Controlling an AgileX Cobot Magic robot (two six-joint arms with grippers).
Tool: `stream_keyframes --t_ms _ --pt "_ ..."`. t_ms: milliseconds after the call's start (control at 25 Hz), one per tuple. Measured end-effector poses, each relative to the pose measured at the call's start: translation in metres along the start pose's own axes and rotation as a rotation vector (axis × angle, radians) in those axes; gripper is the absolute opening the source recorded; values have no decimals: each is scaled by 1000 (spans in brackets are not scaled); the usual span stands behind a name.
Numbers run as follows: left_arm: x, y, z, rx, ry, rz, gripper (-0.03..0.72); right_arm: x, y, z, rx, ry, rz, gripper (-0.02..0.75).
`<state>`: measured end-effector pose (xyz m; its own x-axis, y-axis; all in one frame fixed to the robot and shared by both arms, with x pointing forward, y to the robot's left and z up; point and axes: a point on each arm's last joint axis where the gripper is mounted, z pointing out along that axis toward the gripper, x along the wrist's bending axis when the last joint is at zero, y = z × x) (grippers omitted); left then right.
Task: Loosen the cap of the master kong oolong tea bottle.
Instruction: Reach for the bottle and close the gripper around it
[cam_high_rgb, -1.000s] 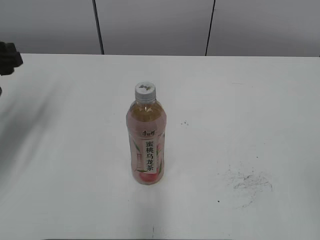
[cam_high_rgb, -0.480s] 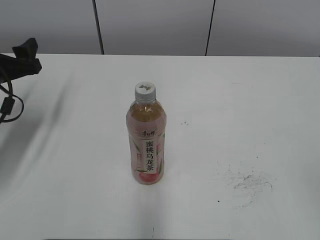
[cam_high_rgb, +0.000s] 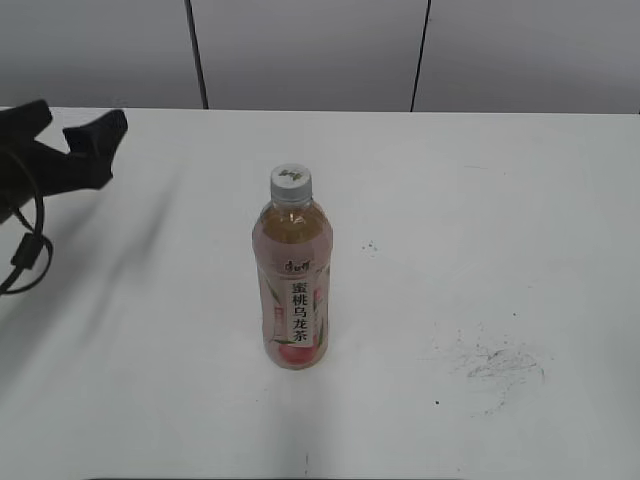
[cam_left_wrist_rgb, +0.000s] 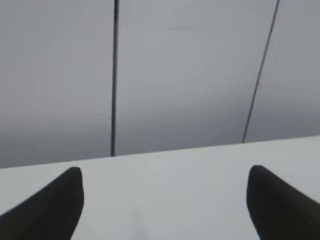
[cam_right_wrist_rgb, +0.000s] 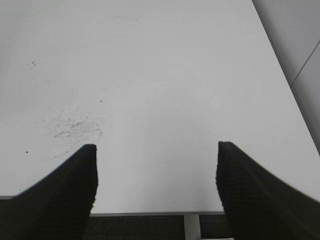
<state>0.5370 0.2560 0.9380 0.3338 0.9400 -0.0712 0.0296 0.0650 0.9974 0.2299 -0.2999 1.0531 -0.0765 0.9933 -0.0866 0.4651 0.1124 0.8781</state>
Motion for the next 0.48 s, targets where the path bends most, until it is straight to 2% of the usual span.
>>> stream_keyframes --t_ms 480 --pt "-43 -37 -47 227 -389 43 588 0 0 0 0 0 0 555"
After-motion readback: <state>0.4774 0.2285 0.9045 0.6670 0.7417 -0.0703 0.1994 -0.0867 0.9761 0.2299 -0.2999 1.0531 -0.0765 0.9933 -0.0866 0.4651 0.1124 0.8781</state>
